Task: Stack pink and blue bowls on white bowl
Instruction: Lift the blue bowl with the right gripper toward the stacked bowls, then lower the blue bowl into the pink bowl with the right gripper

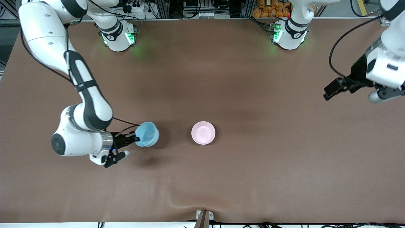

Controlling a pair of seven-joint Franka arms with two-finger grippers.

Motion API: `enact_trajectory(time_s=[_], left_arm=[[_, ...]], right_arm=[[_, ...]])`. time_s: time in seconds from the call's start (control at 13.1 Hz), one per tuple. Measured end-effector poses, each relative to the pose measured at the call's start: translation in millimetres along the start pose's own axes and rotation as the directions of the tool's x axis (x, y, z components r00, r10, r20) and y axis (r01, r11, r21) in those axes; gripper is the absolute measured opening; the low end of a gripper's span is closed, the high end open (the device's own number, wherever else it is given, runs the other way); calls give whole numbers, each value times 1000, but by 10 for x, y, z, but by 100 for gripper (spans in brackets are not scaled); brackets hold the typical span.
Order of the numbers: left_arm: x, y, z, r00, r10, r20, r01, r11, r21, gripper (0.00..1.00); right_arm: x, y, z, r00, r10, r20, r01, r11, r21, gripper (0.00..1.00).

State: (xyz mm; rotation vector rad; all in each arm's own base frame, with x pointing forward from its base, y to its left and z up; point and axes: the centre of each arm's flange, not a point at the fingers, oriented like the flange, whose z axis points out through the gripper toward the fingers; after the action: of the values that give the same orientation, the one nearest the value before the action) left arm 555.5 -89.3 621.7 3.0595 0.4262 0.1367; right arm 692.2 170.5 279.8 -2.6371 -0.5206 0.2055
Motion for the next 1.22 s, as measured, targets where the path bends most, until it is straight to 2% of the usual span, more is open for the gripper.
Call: enact_trajectory(time_s=[0.23, 0.46, 0.61, 0.77, 0.84, 0.99, 1.22], left_arm=[[112, -268, -44, 997, 81, -15, -81, 997, 17, 100], [261, -541, -97, 995, 94, 15, -94, 995, 30, 100], [259, -515, -137, 995, 99, 17, -99, 995, 29, 100], [246, -487, -142, 994, 104, 19, -105, 994, 29, 100], [244, -484, -142, 994, 105, 20, -105, 994, 29, 100], [243, -481, -143, 994, 105, 20, -106, 994, 29, 100], [239, -467, -146, 994, 108, 19, -109, 994, 29, 100]], right_arm=[[115, -644, 8, 998, 57, -5, -57, 998, -6, 3], [208, -1378, 141, 976, 218, -6, -218, 976, -10, 3], [215, -1801, 283, 930, 367, -1, -367, 930, -16, 3], [242, -2105, 400, 888, 457, -37, -458, 889, -5, 3], [248, -2171, 455, 856, 516, -44, -516, 856, 0, 3], [267, -2156, 613, 801, 598, -42, -598, 801, 1, 3], [294, -1981, 801, 744, 667, -36, -668, 744, -9, 3]])
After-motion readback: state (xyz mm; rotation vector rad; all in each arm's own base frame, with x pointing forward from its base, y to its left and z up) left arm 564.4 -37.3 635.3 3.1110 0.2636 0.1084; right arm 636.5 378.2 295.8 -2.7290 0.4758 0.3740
